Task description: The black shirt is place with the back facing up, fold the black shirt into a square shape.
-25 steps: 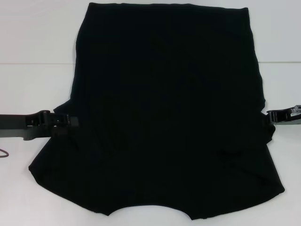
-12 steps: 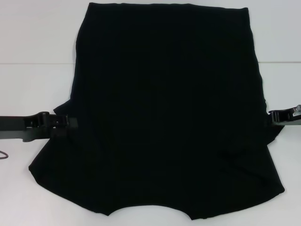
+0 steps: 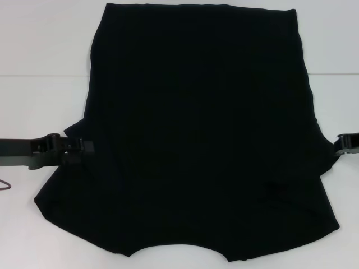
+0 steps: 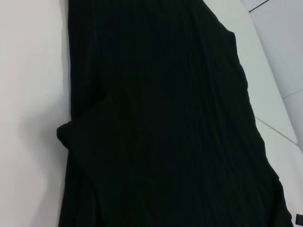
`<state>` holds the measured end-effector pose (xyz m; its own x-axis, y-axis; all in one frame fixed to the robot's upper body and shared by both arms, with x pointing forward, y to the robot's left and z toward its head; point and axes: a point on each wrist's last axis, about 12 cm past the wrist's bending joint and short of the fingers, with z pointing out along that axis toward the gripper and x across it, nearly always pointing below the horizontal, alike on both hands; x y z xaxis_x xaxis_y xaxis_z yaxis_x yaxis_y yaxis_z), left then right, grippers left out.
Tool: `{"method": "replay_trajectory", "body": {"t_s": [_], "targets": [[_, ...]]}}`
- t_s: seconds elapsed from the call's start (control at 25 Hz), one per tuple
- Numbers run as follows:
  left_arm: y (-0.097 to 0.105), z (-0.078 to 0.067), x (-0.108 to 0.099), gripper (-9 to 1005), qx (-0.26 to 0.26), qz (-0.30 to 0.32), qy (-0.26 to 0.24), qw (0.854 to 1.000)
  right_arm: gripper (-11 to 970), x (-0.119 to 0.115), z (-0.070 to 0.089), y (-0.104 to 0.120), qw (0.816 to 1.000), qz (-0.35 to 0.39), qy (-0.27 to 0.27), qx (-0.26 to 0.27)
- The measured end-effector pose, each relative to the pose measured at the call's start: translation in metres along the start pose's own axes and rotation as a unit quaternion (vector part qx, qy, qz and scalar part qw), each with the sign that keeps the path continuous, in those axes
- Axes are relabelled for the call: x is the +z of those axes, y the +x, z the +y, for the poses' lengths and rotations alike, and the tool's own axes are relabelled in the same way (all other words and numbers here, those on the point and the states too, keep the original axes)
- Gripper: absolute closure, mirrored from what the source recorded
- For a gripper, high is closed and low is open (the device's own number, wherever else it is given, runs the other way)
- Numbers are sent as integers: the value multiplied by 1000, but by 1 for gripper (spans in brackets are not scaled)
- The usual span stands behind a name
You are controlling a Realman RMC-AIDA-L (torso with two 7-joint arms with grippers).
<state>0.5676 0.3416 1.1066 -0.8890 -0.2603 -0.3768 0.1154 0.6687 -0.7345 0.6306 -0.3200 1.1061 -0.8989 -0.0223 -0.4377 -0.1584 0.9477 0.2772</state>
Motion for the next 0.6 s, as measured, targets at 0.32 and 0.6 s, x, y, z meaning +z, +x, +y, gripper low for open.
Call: {"method": "replay_trajectory", "body": {"t_s": [0.32,0.6], "targets": [[-1,-1,0,462,1,-1,-1,1000,799,-12,-16,4,999,-13,-3,30],[-3,-1,0,462,3,-1,0,1000,593,-8,-17,3,999,-20,13,23]]}}
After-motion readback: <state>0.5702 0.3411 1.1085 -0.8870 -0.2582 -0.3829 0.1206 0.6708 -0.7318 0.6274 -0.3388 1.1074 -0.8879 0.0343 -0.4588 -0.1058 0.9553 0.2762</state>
